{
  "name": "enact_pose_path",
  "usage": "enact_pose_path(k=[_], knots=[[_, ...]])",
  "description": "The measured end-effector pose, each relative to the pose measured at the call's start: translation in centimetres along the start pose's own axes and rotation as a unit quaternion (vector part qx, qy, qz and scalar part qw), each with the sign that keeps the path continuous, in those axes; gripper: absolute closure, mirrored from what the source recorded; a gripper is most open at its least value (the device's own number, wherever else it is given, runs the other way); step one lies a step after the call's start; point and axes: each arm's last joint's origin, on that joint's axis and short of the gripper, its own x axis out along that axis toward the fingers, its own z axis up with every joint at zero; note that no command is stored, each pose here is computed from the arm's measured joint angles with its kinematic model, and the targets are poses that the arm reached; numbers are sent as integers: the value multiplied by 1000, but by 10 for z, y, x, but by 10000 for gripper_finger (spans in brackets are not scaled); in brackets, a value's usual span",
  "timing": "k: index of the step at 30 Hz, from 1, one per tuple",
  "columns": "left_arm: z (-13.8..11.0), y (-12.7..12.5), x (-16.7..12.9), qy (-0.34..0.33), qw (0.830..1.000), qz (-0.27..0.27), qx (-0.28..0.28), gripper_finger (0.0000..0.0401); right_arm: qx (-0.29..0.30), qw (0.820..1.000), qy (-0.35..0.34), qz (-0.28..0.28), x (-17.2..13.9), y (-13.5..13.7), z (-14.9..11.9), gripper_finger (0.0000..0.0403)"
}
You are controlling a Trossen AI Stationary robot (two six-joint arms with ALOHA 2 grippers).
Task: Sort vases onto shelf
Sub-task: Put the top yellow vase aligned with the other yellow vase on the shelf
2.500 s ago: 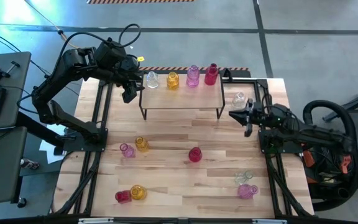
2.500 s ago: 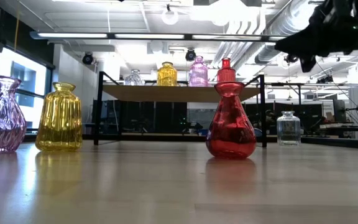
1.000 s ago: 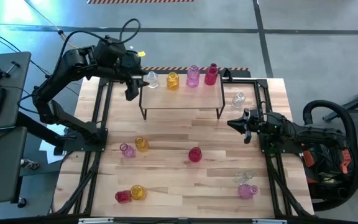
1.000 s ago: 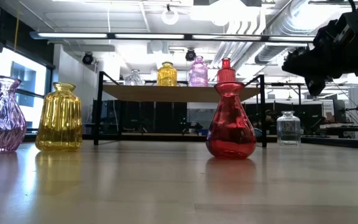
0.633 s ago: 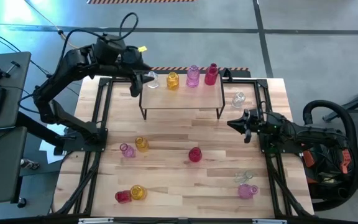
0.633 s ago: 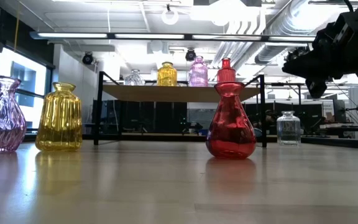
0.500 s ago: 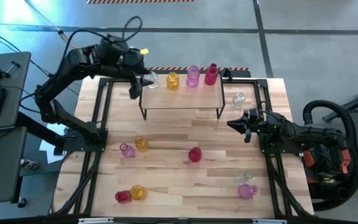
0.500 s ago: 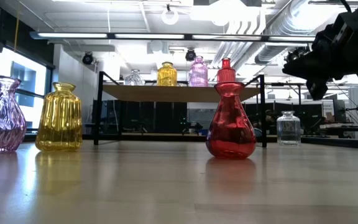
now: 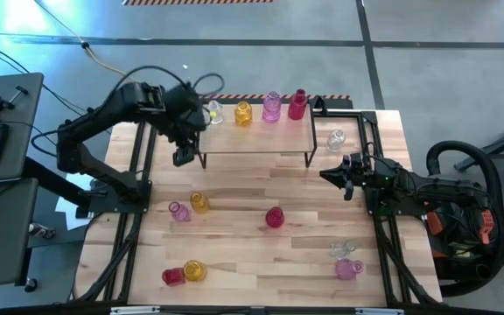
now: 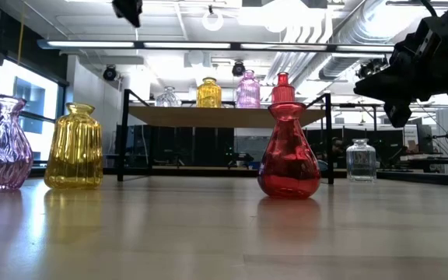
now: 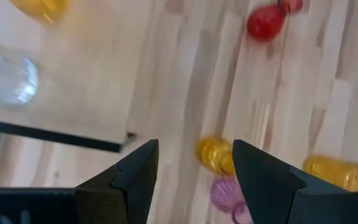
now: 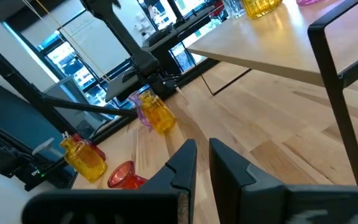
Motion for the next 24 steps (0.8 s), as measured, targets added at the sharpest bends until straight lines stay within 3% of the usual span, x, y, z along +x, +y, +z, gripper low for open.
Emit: enact_pose_path(k=[15,24], knots=[[-44,-24,57,37,999,19,-20,204,-4,1000,12,-9,0,-1,-2,375],[-73,-38,92,71,997,23,7,204,-9,1000,12,-9,0,-1,-2,375]])
